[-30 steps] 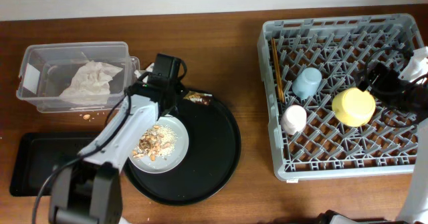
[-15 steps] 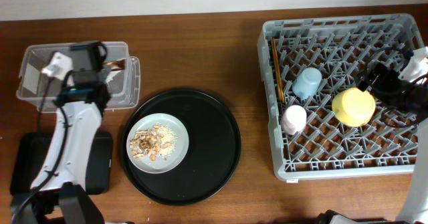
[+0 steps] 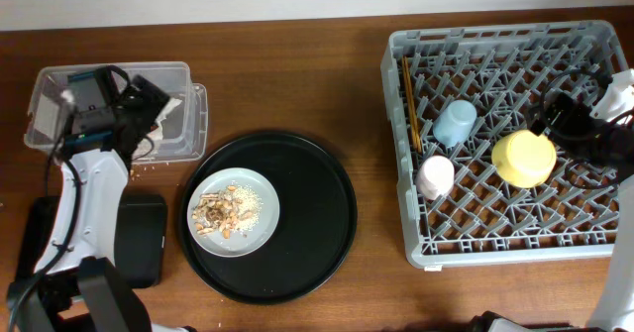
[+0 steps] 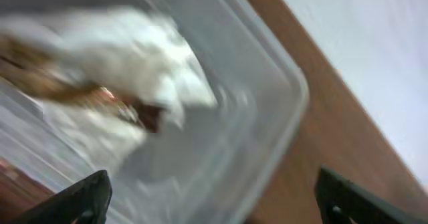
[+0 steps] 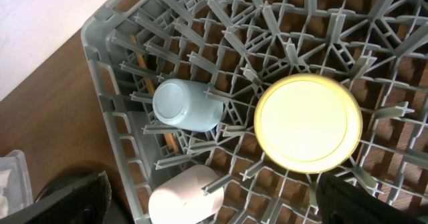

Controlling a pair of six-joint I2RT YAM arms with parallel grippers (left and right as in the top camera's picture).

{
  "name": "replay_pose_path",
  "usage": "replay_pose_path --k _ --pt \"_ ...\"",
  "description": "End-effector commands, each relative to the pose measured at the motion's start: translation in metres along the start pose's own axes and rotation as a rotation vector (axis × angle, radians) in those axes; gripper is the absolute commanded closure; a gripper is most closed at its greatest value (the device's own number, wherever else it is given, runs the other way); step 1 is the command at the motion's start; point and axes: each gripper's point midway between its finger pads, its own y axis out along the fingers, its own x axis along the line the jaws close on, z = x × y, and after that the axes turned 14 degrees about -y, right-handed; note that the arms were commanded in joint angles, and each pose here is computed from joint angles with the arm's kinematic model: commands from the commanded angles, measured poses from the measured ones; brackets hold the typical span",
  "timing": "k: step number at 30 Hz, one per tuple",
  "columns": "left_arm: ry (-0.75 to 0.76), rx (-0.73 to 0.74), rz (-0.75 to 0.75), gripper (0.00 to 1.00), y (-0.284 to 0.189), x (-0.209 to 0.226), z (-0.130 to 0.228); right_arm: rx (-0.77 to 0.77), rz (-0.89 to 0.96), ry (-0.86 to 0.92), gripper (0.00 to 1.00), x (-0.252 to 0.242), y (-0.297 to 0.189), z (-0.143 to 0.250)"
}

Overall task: Sort waste into correct bins and load items into the dishwasher rack
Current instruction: 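Grasp the rim of the white plate with the left gripper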

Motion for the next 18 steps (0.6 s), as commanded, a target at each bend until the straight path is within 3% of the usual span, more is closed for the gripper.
replay_pose_path --k 1,5,9,10,13,18 --pt "0.172 0.186 0.122 0.05 -0.022 -0.033 0.055 -0.007 0.012 0.008 0.01 -0.003 -0.002 -0.003" --pt "0.284 0.255 0.152 0.05 -0.057 -0.049 0.095 -0.007 0.012 0.008 0.01 -0.003 -0.002 -0.003" --pt "0.449 0.518 0.024 0.08 -0.083 -0.021 0.199 -0.007 0.012 0.008 0.01 -0.003 -0.002 -0.003" --pt "0.490 0.561 0.008 0.11 -0.086 -0.015 0.219 -0.007 0.012 0.008 0.01 -0.003 -0.002 -0.003" --pt "0.641 0.683 -0.045 0.39 -0.095 0.015 0.287 -0.008 0.013 0.007 0.01 -0.003 -0.002 -0.003" --pt "0.784 0.633 -0.227 0.40 -0.082 0.061 0.315 -0.007 0.012 0.008 0.01 -0.003 -0.002 -0.003"
